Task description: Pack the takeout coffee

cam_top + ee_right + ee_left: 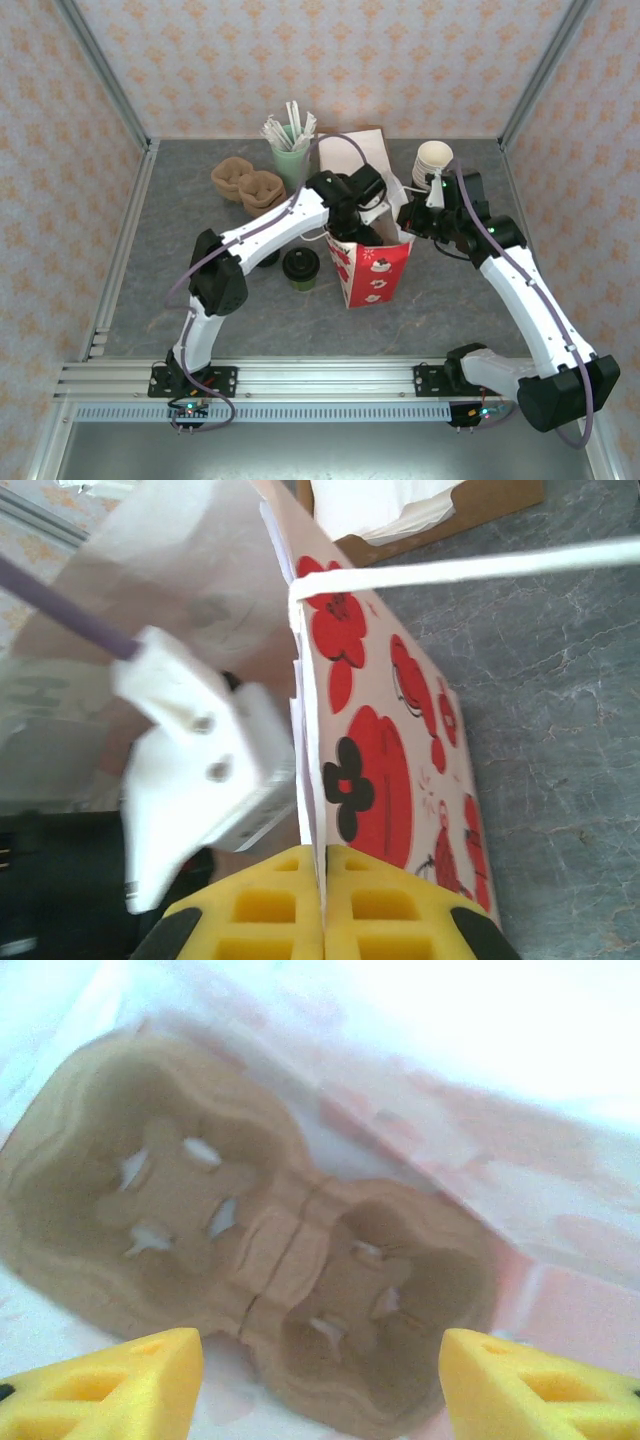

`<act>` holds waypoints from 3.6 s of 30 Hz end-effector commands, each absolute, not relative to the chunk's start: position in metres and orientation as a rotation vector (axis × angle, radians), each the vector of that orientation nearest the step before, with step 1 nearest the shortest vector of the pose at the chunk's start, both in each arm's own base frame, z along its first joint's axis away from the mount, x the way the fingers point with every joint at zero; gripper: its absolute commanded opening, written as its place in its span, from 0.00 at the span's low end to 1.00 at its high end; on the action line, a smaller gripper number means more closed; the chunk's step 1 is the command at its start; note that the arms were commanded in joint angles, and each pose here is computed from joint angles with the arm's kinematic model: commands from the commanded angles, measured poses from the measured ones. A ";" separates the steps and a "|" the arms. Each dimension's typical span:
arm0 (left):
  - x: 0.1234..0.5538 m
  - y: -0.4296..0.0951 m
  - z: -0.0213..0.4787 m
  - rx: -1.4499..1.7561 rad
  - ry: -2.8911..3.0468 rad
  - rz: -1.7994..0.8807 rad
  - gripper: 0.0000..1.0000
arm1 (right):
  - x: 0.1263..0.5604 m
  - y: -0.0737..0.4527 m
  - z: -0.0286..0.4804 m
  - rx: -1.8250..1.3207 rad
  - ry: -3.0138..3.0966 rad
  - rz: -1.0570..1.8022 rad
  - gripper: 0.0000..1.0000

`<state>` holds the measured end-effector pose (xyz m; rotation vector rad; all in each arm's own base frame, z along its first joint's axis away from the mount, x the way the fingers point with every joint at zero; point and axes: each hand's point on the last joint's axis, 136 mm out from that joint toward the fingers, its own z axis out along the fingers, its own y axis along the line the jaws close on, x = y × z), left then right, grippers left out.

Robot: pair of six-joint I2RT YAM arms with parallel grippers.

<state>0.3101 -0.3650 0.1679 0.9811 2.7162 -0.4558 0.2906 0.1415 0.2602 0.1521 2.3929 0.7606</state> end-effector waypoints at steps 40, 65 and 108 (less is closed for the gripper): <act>0.357 -0.215 0.320 -0.012 2.422 -0.479 0.67 | 0.269 0.135 0.304 -0.174 2.076 0.661 0.00; 0.293 -0.183 0.225 -0.145 2.723 -0.207 0.69 | 0.286 0.119 0.280 0.450 2.170 0.800 0.00; 0.275 -0.208 0.148 0.131 2.498 -0.054 0.89 | 0.291 0.109 0.246 0.689 2.295 0.695 0.03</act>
